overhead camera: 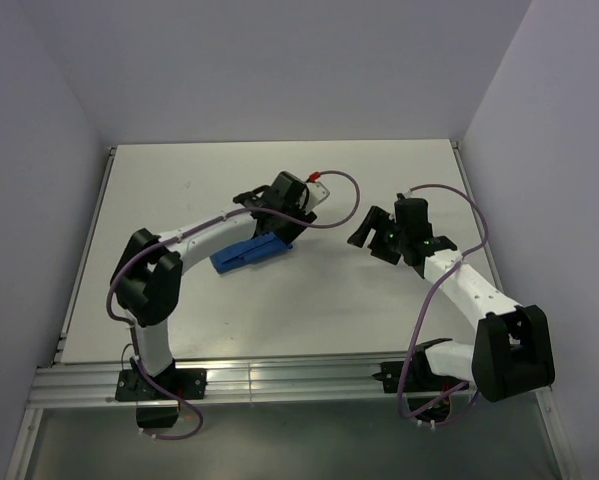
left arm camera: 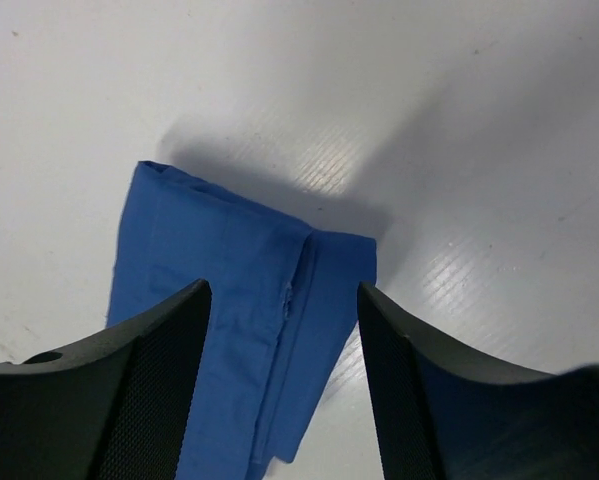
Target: Open and lay out the surgical kit
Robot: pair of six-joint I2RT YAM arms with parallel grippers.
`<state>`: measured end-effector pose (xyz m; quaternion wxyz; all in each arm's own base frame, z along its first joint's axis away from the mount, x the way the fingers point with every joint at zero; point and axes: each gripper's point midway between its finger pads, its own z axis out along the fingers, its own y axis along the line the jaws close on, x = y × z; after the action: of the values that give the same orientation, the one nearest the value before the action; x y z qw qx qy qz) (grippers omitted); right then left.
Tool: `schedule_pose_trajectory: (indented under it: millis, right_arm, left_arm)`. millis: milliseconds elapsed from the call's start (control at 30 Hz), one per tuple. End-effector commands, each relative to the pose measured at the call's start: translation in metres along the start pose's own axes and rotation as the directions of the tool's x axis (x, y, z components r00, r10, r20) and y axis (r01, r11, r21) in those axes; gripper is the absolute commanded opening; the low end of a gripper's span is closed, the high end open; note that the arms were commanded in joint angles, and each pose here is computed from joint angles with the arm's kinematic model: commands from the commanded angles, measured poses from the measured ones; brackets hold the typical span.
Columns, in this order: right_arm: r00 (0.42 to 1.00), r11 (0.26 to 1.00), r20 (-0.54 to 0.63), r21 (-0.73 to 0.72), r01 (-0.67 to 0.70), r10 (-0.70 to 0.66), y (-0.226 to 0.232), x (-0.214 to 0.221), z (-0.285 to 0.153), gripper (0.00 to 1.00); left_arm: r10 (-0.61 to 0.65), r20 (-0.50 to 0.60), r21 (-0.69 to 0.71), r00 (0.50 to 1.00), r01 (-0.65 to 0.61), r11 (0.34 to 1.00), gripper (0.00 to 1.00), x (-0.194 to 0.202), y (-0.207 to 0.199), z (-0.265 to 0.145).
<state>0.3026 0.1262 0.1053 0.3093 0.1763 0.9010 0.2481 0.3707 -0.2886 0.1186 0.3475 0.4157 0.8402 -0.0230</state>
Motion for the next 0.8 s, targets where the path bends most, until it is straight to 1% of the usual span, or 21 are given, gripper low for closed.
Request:
schedule_pose_trajectory:
  millis: [0,133,267,300,367,400,500,567,667,767]
  right_arm:
    - [0.998,0.999,0.053,-0.026,0.024,-0.022,0.013,-0.021,-0.003,0.84]
    - [0.998,1.0,0.056,-0.015,0.027,-0.027,0.011,-0.022,-0.004,0.83]
    - [0.998,0.999,0.058,-0.013,0.03,-0.03,0.01,-0.022,-0.004,0.84]
    - [0.998,0.999,0.056,-0.011,0.031,-0.031,0.009,-0.021,-0.004,0.84]
    - [0.998,0.999,0.055,-0.01,0.031,-0.03,0.009,-0.02,-0.004,0.84]
    - [0.998,0.999,0.055,-0.01,0.031,-0.03,0.009,-0.02,-0.004,0.84]
    - [0.998,0.999,0.056,-0.013,0.033,-0.032,0.01,-0.021,-0.005,0.84]
    - [0.998,0.999,0.056,-0.013,0.033,-0.032,0.01,-0.021,-0.005,0.84]
    - [0.998,0.999,0.058,-0.016,0.032,-0.031,0.011,-0.021,-0.005,0.84]
    - [0.998,0.999,0.058,-0.018,0.03,-0.029,0.011,-0.021,-0.006,0.84]
  left_arm:
    - [-0.039,0.013,-0.097,0.999,0.04,0.995,0.66,-0.013,0.002,0.01]
    - [-0.029,-0.015,-0.142,0.999,0.026,0.989,0.65,-0.007,-0.004,0.02]
    - [-0.034,-0.074,-0.199,0.997,0.019,0.98,0.59,0.007,-0.002,0.035]
    - [-0.041,-0.085,-0.214,0.996,0.022,0.977,0.55,0.009,-0.001,0.037]
    - [-0.049,-0.094,-0.249,0.994,0.024,0.968,0.51,0.011,0.005,0.038]
    - [-0.05,-0.09,-0.257,0.995,0.025,0.966,0.48,0.01,0.006,0.038]
    - [-0.056,-0.066,-0.28,0.996,0.035,0.959,0.38,0.003,0.012,0.031]
    - [-0.056,-0.047,-0.29,0.997,0.04,0.956,0.36,-0.002,0.015,0.025]
    - [-0.052,-0.028,-0.299,0.998,0.041,0.954,0.29,-0.01,0.02,0.016]
    - [-0.052,-0.008,-0.309,0.999,0.047,0.95,0.2,-0.016,0.026,0.008]
